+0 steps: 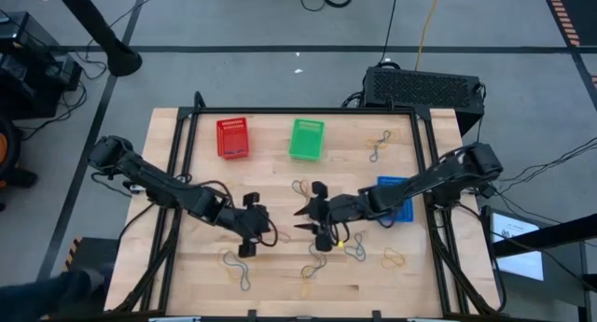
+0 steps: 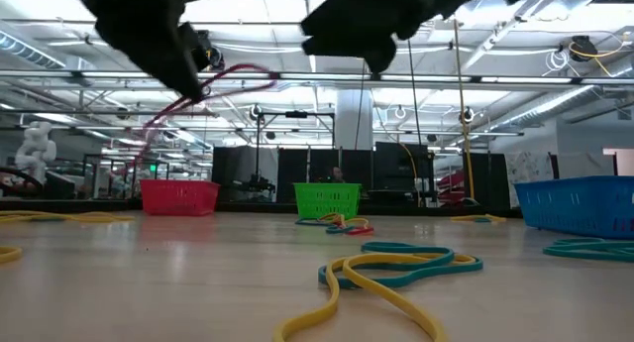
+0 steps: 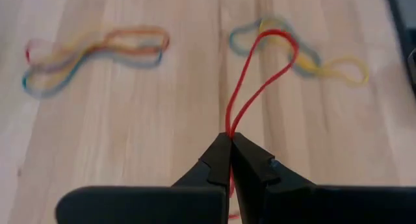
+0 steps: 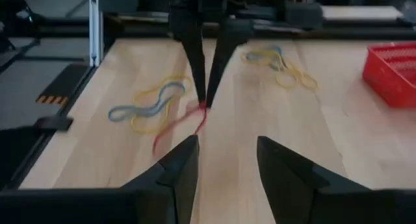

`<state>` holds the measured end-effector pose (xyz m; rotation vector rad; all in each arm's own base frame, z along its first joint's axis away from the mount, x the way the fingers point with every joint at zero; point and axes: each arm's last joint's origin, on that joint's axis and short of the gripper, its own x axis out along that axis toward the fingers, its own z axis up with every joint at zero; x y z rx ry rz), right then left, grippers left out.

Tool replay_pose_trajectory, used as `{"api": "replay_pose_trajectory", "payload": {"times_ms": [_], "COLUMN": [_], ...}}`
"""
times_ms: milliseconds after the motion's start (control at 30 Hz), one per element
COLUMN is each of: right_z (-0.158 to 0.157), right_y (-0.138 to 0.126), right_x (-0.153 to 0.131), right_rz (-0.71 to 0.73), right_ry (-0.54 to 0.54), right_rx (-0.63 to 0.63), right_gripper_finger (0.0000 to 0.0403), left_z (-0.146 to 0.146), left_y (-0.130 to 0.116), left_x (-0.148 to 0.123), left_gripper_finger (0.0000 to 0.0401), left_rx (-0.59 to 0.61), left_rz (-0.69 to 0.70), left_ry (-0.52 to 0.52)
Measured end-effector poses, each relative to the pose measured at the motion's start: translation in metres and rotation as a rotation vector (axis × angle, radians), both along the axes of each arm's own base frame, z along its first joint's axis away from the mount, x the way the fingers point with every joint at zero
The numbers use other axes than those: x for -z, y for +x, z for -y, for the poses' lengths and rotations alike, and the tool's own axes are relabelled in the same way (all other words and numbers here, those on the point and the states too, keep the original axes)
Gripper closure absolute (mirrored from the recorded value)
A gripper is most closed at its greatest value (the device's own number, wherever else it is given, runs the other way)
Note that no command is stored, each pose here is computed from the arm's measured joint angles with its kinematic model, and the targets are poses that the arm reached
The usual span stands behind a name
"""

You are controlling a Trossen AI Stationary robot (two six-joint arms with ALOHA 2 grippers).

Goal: Sort rubber bands into baskets
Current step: Put the red rubber band into the blue bin

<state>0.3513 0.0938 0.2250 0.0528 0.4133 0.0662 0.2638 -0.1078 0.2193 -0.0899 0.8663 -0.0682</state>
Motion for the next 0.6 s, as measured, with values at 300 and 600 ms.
{"api": "replay_pose_trajectory", "payload": {"times_ms": [300, 600], "right_z": [-0.001, 0.006], "right_y": [0.021, 0.025], "right_x": [0.032, 0.037], "right_rz": [0.039, 0.052], "right_ry": [0.071, -0.064], "right_rx": [0.019, 0.086], "right_gripper_finger": [0.0255, 0.0255], "left_z": [-0.011, -0.013], "left_y": [0.014, 0.020], "left_x": [-0.006, 0.000], "left_gripper_finger": [0.0389, 0.0389], "left_rx": [-0.025, 0.027], "left_rz": [0.122, 0.124], "left_ry": [0.055, 0.063]}}
